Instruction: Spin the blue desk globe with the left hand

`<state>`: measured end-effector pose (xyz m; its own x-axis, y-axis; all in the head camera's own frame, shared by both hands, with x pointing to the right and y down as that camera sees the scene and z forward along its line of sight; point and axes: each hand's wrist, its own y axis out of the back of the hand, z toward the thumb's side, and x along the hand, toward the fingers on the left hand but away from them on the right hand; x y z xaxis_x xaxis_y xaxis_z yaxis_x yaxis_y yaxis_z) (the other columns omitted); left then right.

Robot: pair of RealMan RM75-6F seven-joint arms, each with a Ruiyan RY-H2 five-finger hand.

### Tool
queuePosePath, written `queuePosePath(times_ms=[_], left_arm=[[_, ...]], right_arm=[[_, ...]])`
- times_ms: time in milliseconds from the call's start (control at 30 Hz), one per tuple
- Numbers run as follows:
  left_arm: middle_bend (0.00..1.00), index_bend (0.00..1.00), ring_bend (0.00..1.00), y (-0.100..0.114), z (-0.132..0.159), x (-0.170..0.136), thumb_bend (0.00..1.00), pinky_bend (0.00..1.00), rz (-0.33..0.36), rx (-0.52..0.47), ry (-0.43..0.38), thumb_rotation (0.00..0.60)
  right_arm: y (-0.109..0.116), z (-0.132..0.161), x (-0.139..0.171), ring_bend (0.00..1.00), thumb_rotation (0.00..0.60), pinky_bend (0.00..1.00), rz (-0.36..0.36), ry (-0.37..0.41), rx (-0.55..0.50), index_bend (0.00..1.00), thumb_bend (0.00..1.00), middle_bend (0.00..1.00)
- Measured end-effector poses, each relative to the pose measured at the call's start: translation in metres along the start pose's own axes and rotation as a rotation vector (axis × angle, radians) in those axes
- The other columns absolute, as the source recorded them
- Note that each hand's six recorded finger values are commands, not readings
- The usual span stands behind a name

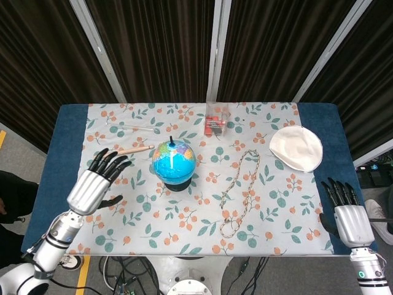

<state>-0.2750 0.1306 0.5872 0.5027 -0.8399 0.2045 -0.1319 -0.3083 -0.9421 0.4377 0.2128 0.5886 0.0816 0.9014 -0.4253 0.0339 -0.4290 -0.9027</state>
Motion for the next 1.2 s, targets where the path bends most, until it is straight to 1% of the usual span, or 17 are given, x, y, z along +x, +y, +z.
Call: queuePosePath(times_ms=[200,300,533,733,900,1200], left_arm=[[0.13,0.16,0.06,-0.005,0.034,0.029,0.12,0.04,0.009,-0.045,-0.099,0.6],[0.13,0.16,0.06,-0.009,0.048,0.038,0.12,0.04,0.008,-0.064,-0.136,0.6],[0.13,0.16,0.06,-0.017,0.07,0.051,0.12,0.04,0.0,-0.09,-0.19,0.6],[0.13,0.16,0.05,-0.024,0.075,0.056,0.12,0.04,-0.013,-0.092,-0.202,0.6],[0.13,0.16,0.05,-0.029,0.073,0.058,0.12,0.04,-0.031,-0.088,-0.188,0.6],[0.13,0.16,0.05,-0.03,0.067,0.056,0.12,0.04,-0.03,-0.069,-0.17,0.6]], right_arm=[[0.0,-0.004,0.0,0.0,0.6,0.0,-0.001,-0.008,-0.003,0.0,0.33,0.0],[0.0,-0.006,0.001,0.0,0.6,0.0,0.0,-0.012,-0.005,0.0,0.33,0.0],[-0.002,-0.009,0.001,0.0,0.6,0.0,0.001,-0.017,-0.01,0.0,0.32,0.0],[-0.002,-0.011,0.001,0.0,0.6,0.0,0.001,-0.02,-0.013,0.0,0.32,0.0],[-0.002,-0.011,0.001,0.0,0.6,0.0,-0.001,-0.021,-0.013,0.0,0.32,0.0],[-0.002,-0.011,0.001,0.0,0.6,0.0,0.0,-0.019,-0.012,0.0,0.33,0.0]])
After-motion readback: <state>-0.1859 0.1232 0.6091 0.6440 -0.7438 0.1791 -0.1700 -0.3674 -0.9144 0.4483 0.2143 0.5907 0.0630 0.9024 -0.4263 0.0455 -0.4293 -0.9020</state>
